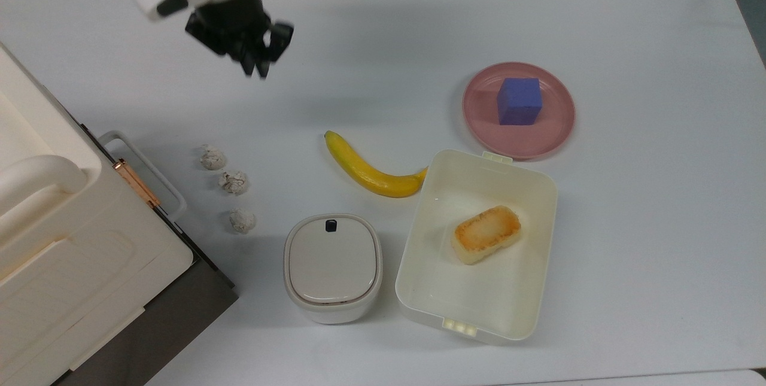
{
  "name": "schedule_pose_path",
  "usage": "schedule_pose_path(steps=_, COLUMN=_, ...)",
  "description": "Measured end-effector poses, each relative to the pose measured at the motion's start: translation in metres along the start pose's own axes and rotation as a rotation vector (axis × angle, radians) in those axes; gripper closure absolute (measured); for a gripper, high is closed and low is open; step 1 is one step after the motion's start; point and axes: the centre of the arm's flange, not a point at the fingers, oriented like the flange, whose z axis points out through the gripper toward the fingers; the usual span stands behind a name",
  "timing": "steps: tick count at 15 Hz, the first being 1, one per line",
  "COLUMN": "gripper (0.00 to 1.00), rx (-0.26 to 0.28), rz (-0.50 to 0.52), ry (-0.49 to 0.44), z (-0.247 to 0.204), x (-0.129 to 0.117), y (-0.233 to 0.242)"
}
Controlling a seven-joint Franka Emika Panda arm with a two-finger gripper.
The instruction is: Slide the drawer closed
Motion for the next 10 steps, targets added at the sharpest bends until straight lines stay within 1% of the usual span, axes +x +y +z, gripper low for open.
schedule_pose_path(steps=2, gripper=0.61, rx=0.009, rz=-0.102, ry=-0.015, z=-0.026, x=-0.019, y=-0.011)
schedule_pose_path(steps=3, gripper=0.5, rx=0.008, rz=-0.14, ry=-0.021, z=-0.036, x=-0.027, y=-0.019)
schedule_pose_path(steps=5, gripper=0.29, rx=0.005, rz=-0.192, ry=-0.025, z=-0.05, x=-0.039, y=-0.038)
schedule_pose_path(steps=7, gripper=0.07, rx=0.004, rz=-0.223, ry=-0.019, z=-0.056, x=-0.044, y=-0.056)
schedule_pose_path(steps=8, gripper=0.01, rx=0.004, rz=-0.229, ry=-0.018, z=-0.057, x=-0.045, y=-0.06)
schedule_pose_path(steps=10, gripper=0.0, rx=0.003, rz=-0.227, ry=-0.021, z=-0.055, x=-0.045, y=-0.058)
